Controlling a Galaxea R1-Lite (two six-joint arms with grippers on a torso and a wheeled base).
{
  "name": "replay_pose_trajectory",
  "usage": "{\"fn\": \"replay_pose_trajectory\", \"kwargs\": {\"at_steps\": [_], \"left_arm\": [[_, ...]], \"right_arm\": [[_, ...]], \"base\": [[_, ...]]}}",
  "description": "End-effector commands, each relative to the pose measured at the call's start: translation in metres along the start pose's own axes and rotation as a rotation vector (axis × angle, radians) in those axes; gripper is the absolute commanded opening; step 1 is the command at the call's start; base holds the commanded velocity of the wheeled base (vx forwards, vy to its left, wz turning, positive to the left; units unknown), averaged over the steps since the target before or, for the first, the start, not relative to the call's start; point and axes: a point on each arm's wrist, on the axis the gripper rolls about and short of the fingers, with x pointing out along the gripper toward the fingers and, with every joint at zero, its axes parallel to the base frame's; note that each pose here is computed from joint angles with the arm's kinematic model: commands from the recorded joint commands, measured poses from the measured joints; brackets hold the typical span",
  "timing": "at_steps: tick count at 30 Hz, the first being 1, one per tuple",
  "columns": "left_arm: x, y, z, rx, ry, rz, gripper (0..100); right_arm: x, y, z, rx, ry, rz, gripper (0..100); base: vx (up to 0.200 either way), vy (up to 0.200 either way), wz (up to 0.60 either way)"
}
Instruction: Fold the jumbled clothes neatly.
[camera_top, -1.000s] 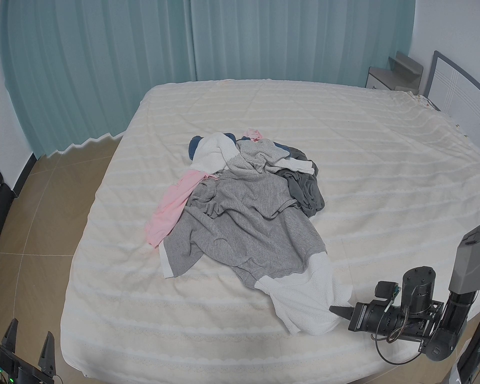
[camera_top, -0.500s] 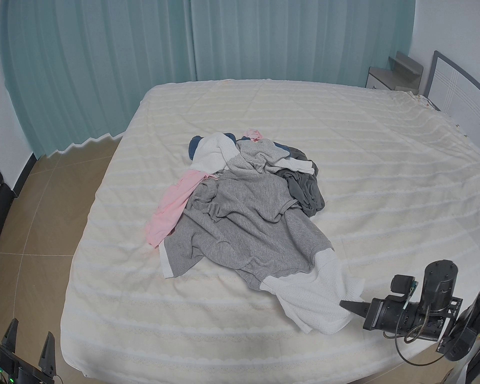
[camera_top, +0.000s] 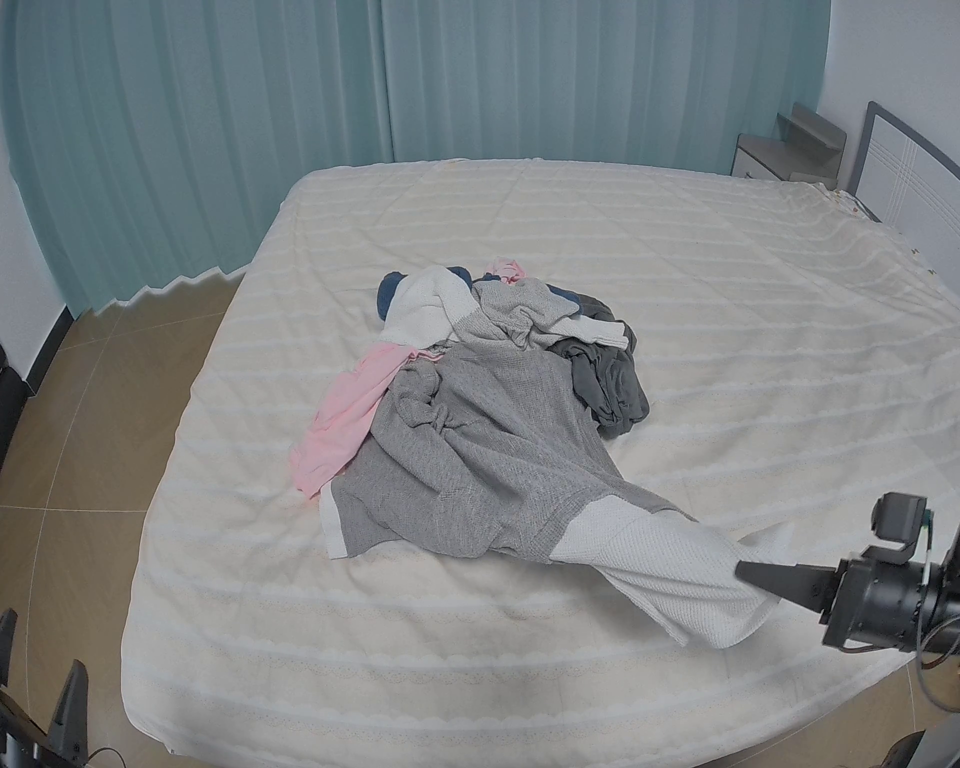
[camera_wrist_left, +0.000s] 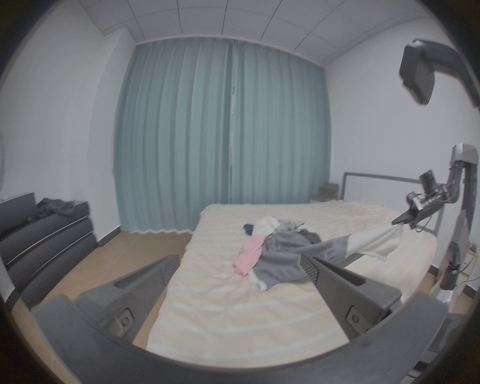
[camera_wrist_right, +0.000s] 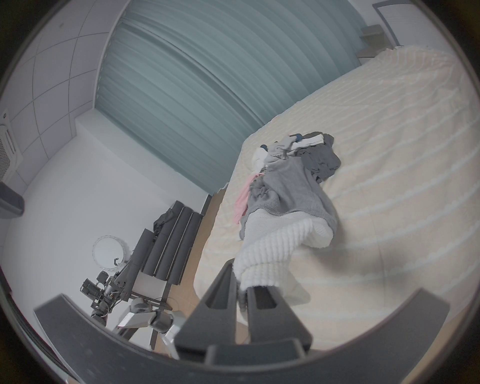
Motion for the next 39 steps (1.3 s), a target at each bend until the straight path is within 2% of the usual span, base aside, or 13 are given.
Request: {"fn": "replay_pose_trajectory", "kwargs": {"at_steps": [1,2,4,5,6,8,17,23,25,28,31,35,39], "left_arm": [[-0.002,-0.007,0.032,0.031,0.03,-0.298,100],[0.001,-0.008,0.03,0.029,0.076,-0.36,100],[0.003,-0.008,0.028,0.033,0.099,-0.382,100],[0.014,-0.006,0.023,0.045,0.179,-0.412,100],[0.014,-0.006,0.023,0.045,0.179,-0.412,100],[0.032,-0.002,0.015,0.05,0.306,-0.467,100],[0.067,-0.001,-0.013,0.105,0.589,-0.678,100],[0.083,-0.01,-0.017,0.105,0.687,-0.87,100],[0.089,-0.012,-0.019,0.112,0.697,-0.893,100],[0.102,-0.015,-0.022,0.12,0.712,-0.886,100],[0.125,-0.021,-0.027,0.119,0.727,-0.885,100],[0.144,-0.026,-0.034,0.119,0.729,-0.886,100],[0.169,-0.034,-0.048,0.122,0.745,-0.892,100]], "right_arm": [[-0.05,0.057,0.053,-0.06,-0.179,0.225,0],[-0.049,0.062,0.059,-0.063,-0.187,0.237,0],[-0.048,0.064,0.061,-0.064,-0.192,0.244,0],[-0.045,0.068,0.067,-0.067,-0.196,0.256,0],[-0.045,0.068,0.067,-0.067,-0.196,0.256,0],[-0.036,0.077,0.073,-0.069,-0.179,0.284,0],[0.007,0.111,0.097,-0.078,-0.144,0.356,0],[0.034,0.134,0.106,-0.081,-0.13,0.402,0],[0.041,0.141,0.106,-0.08,-0.128,0.411,0],[0.045,0.15,0.107,-0.079,-0.136,0.419,0],[0.042,0.165,0.11,-0.084,-0.142,0.469,0],[0.04,0.174,0.108,-0.09,-0.141,0.496,0],[0.035,0.184,0.109,-0.088,-0.151,0.527,0]], "base": [[0.0,0.0,0.0],[0.0,0.0,0.0],[0.0,0.0,0.0],[0.0,0.0,0.0],[0.0,0.0,0.0],[0.0,0.0,0.0],[0.0,0.0,0.0],[0.0,0.0,0.0],[0.0,0.0,0.0],[0.0,0.0,0.0],[0.0,0.0,0.0],[0.0,0.0,0.0],[0.0,0.0,0.0]]}}
